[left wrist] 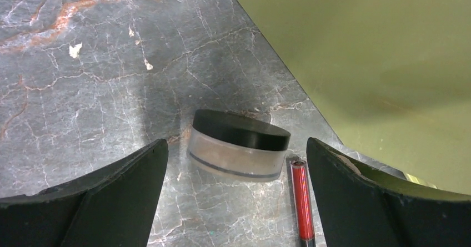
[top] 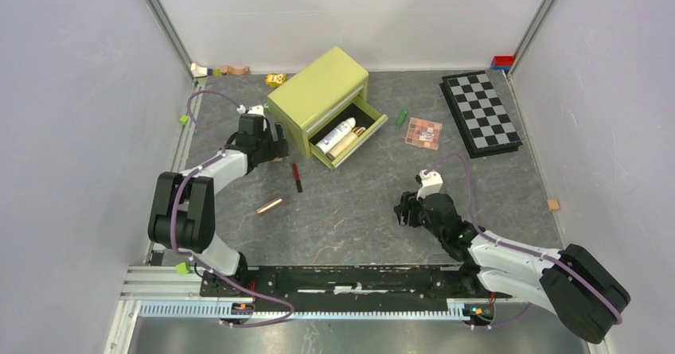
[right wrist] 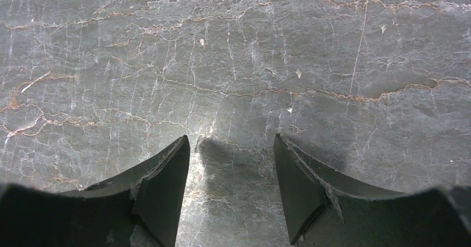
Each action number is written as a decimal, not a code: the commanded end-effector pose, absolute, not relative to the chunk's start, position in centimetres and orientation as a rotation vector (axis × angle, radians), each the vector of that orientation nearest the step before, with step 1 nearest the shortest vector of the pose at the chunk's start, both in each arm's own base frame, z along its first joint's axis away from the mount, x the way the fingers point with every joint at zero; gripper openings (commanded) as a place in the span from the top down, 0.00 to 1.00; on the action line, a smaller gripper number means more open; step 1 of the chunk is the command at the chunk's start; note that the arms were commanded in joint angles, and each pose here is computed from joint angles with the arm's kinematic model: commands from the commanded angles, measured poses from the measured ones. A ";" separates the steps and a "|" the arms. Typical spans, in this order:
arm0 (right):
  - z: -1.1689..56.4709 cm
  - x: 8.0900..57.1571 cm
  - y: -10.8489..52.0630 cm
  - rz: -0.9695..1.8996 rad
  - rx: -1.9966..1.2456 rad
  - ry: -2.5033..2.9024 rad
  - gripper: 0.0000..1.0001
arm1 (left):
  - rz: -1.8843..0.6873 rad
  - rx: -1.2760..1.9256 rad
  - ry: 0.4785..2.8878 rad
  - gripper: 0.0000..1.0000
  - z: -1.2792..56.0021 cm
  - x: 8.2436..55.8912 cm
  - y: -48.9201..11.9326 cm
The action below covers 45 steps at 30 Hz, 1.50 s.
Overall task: Organize the makeup
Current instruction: Pick up the makeup from the center of the board.
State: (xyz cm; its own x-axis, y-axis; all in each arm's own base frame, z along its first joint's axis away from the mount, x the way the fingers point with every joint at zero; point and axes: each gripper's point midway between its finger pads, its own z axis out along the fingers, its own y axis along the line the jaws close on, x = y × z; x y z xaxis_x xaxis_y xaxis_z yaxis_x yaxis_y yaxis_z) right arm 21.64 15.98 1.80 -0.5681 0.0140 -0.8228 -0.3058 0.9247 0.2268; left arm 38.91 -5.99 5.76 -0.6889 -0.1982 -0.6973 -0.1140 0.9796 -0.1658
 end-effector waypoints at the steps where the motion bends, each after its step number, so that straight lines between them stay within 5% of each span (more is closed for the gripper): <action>1: -3.5 17.3 13.4 0.339 -0.296 2.387 0.36 | -0.182 -0.180 2.267 0.01 7.6 41.5 -6.1; 11: -3.8 17.2 13.4 0.326 -0.301 2.405 0.36 | -0.264 -0.186 2.325 0.18 6.4 41.5 -7.1; 33: -3.8 17.2 13.4 0.326 -0.298 2.408 0.37 | -0.255 -0.230 2.382 0.31 5.5 40.3 -6.9; 45: 0.1 19.0 15.2 0.409 -0.274 2.303 0.36 | -0.337 -0.321 2.198 0.46 14.3 37.9 -6.9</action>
State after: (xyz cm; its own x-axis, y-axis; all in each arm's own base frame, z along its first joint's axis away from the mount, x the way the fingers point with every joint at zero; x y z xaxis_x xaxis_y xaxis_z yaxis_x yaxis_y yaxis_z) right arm 21.56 16.29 2.18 -0.5810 -0.0023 -0.8139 -0.3183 0.9210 0.2247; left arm 38.23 -6.71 9.10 -0.6878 -0.2675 -0.6748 -0.1067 0.9568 -0.2706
